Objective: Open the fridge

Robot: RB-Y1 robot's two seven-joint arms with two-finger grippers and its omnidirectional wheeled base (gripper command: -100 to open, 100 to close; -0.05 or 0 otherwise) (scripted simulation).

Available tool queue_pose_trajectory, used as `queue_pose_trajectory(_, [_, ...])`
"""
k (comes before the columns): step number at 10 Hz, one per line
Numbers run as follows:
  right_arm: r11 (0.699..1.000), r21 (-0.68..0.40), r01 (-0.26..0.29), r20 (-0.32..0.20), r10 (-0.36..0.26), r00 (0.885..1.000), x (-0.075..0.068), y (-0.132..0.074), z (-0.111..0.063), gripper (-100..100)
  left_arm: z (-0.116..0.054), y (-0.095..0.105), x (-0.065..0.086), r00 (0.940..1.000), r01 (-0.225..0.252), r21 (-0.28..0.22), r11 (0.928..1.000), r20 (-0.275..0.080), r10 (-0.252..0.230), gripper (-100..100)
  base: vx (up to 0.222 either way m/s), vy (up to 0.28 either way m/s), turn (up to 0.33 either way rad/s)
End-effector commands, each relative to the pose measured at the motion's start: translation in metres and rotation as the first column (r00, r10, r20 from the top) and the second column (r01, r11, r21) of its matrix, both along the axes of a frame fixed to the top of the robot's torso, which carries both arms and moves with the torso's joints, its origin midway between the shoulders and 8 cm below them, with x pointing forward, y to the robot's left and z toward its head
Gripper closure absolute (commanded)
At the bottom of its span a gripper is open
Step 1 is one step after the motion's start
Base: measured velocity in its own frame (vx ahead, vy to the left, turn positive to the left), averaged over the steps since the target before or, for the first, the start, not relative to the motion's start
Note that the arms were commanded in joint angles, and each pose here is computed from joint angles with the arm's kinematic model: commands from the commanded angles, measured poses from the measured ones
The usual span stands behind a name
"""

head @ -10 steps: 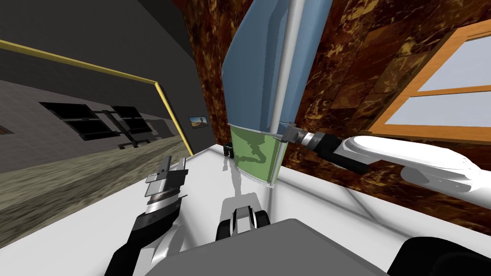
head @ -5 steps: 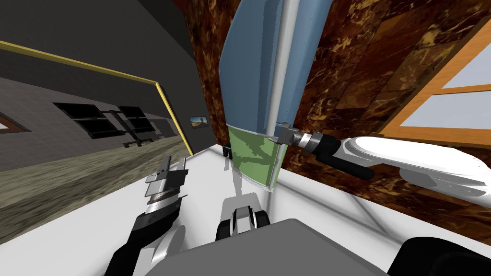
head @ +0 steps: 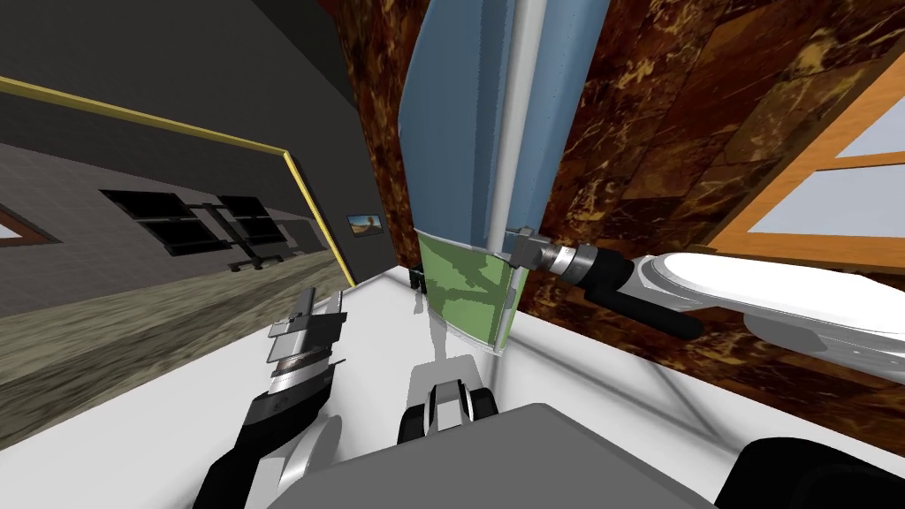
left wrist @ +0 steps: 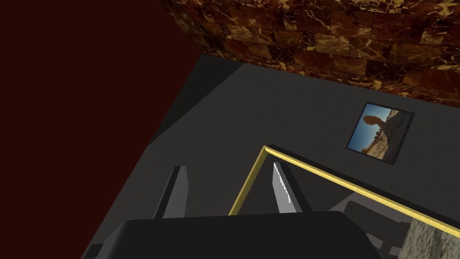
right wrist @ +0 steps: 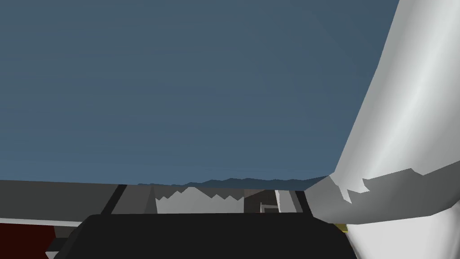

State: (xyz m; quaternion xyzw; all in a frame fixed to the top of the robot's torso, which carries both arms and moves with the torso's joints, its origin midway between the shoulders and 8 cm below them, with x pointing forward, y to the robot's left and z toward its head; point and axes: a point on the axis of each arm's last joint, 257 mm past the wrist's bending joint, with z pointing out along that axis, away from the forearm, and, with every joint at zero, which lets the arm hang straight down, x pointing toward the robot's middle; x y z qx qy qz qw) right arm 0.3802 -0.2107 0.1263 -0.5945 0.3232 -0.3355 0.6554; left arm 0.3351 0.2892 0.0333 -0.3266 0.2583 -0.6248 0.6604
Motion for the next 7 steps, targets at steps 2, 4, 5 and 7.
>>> queue_pose_trajectory(2, [0.999,0.001,0.048,-0.001,-0.048,0.999,0.012,-0.018,0.001,100,0.000,0.000,0.000,1.0000,0.000,-0.001,1.0000,0.000,0.000,0,-0.067,0.290,-0.065])
queue_pose_trajectory(4, [0.995,0.001,0.095,-0.002,-0.095,0.995,0.024,-0.037,0.001,100,0.000,0.000,0.000,1.0000,0.000,-0.001,1.0000,0.000,0.000,0,-0.094,0.302,-0.053])
queue_pose_trajectory(5, [0.993,0.001,0.119,-0.002,-0.119,0.993,0.030,-0.047,0.001,100,0.000,0.000,0.000,1.0000,0.000,-0.001,1.0000,0.000,0.000,0,-0.123,0.413,-0.066])
queue_pose_trajectory(7, [0.986,0.001,0.166,-0.002,-0.166,0.986,0.040,-0.066,0.002,100,0.000,0.000,0.000,1.0000,0.000,-0.001,1.0000,0.000,0.000,0,-0.091,0.455,-0.078])
